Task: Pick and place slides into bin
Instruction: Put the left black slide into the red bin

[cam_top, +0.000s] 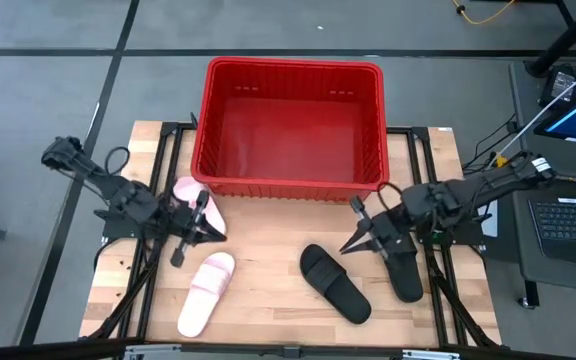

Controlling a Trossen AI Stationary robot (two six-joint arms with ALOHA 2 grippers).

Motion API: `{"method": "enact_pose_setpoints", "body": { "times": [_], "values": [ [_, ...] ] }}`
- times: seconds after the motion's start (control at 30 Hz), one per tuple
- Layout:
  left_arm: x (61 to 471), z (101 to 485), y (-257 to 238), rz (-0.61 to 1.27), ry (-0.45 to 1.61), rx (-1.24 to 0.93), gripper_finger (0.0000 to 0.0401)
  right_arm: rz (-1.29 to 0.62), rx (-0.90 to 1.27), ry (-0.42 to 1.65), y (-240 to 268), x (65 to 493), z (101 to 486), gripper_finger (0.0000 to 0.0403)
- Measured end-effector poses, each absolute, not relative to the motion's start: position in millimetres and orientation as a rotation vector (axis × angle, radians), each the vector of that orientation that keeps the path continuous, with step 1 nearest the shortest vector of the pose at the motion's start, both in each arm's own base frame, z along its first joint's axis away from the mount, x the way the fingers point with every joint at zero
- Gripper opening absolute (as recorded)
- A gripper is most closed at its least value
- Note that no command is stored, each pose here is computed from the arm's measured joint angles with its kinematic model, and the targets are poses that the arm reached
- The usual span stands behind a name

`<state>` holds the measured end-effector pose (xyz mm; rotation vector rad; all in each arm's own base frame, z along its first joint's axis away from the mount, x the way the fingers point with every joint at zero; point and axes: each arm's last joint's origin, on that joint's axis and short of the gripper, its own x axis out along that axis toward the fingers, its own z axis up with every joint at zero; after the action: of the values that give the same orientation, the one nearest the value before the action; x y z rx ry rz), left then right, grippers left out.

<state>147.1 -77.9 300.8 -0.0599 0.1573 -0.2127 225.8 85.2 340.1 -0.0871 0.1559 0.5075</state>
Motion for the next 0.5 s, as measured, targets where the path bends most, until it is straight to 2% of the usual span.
{"method": "enact_pose_setpoints", "body": {
  "times": [0.1,0.5],
  "values": [
    [147.7,297.9,-84.6,-0.185,0.171,-0.064,0.0010,0.508,-0.084,0.173,88.3,232.5,336.7,0.0023],
    [144.9,297.1,-91.7,-0.262,0.188,-0.105,0.0008,0.503,-0.046,0.177,93.9,248.4,327.7,0.0023]
  ]
}}
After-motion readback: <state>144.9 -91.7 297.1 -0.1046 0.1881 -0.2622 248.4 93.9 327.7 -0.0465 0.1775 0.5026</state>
